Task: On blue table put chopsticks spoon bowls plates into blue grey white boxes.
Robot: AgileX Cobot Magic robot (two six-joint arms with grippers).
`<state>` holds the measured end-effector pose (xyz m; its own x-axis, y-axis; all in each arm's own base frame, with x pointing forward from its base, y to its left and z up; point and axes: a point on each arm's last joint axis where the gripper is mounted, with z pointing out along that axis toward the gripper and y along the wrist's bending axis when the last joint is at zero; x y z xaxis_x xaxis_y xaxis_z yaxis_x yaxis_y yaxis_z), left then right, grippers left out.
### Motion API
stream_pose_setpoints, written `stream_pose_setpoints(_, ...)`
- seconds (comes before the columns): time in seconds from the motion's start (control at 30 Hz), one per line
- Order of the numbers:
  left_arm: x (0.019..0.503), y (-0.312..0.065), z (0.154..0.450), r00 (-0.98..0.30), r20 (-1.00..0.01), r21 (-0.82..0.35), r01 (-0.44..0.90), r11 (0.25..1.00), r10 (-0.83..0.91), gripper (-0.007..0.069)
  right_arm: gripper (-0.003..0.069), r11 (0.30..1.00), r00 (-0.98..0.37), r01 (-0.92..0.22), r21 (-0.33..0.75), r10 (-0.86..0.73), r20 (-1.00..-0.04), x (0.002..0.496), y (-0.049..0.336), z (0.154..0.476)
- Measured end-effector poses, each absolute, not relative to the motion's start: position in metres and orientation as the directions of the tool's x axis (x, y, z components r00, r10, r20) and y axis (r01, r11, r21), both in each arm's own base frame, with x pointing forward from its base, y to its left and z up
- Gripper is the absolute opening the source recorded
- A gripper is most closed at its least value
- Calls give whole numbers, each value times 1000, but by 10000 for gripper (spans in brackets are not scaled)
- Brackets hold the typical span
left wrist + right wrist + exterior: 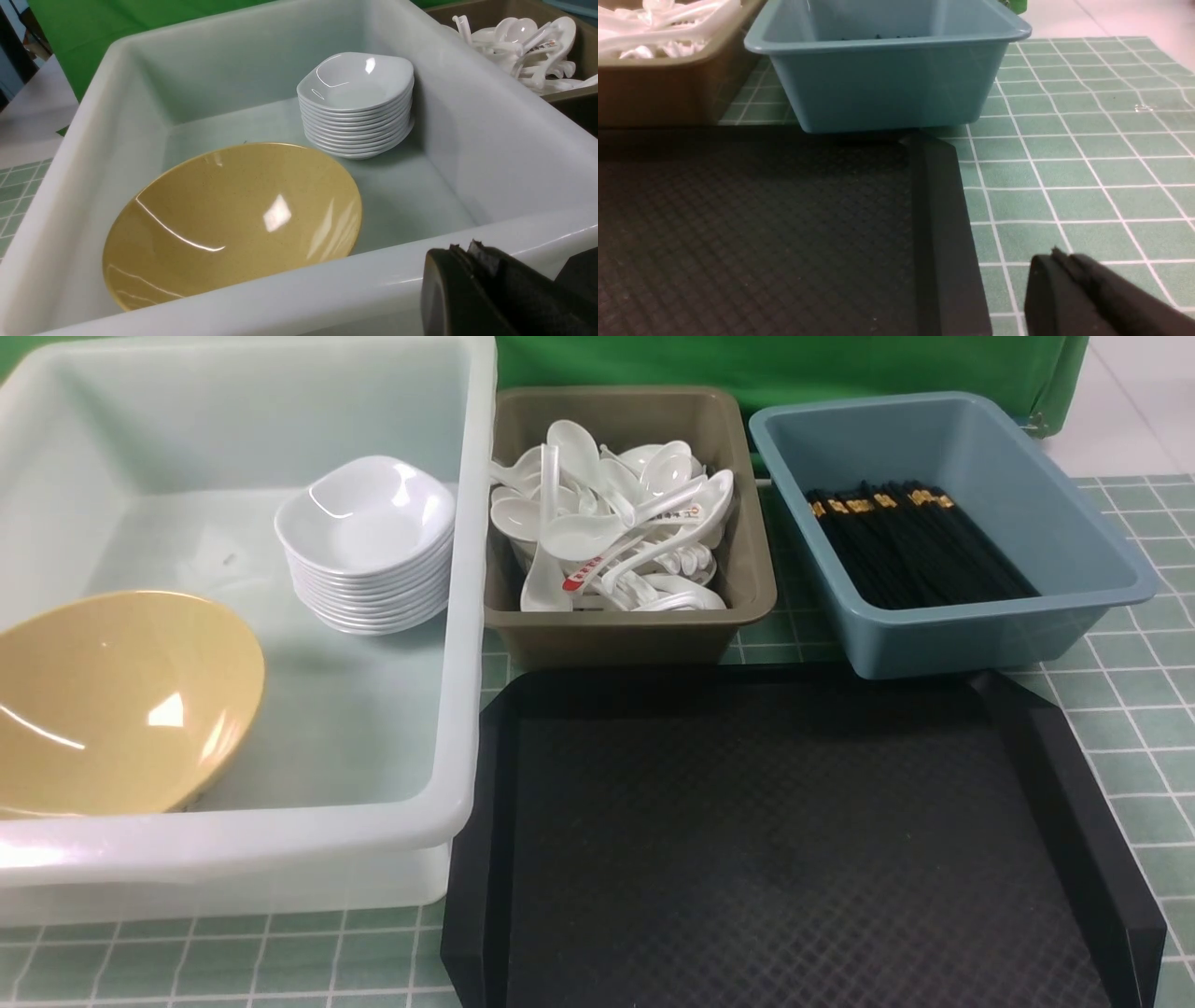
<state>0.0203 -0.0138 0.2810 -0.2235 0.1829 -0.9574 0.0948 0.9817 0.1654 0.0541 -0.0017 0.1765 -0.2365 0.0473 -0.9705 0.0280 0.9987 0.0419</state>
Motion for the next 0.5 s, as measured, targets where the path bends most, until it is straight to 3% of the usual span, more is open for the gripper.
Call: stream_pose_setpoints(0.5, 20, -14, 281, -223, -957, 165, 95, 982, 183, -6, 68, 999, -238, 28, 41, 47, -970, 54, -2, 176)
